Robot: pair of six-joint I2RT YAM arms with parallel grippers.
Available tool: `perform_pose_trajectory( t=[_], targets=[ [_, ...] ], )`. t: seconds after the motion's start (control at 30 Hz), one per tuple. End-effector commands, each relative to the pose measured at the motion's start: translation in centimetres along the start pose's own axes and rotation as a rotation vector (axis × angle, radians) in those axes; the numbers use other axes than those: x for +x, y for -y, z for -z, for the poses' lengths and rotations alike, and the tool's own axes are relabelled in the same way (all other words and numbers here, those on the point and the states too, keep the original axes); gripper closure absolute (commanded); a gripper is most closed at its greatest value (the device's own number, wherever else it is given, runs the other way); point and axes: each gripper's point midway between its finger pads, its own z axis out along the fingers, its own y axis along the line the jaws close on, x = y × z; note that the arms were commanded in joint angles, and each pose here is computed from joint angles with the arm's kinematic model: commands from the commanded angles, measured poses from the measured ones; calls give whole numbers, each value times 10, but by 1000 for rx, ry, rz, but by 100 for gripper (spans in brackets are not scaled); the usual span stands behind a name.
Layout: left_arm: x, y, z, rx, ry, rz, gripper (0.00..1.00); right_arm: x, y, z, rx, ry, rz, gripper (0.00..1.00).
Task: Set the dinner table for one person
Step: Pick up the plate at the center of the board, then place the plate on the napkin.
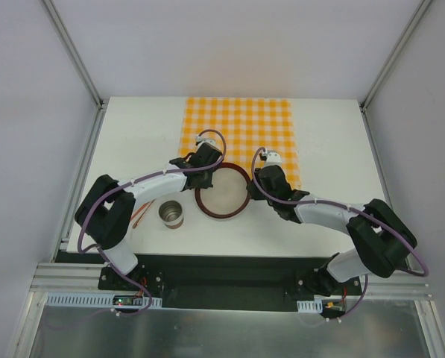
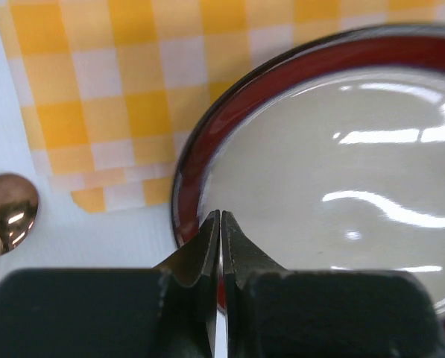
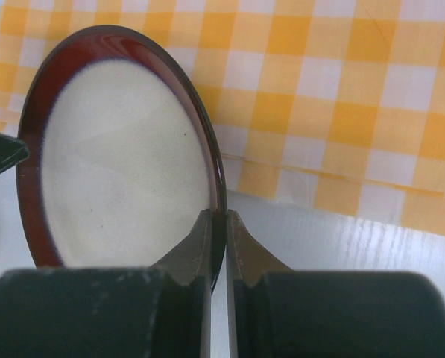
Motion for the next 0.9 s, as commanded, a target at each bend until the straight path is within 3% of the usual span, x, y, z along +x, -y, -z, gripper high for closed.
perform_pose_trajectory(
  t=[0.0,0.3,0.77,0.87],
  targets=[
    [-55,28,19,82,154,22,100,-11,-7,-6,-22,-17,100,100],
    [-65,27,19,70,162,8,100,-22,5,-18,3,-27,98,100],
    [-38,2,1,20,91,38,100,-14,28,-48,37,-86,60,100],
    [-32,-7,0,10,76,54,86,-11,32,-51,39,-95,52,100]
  ],
)
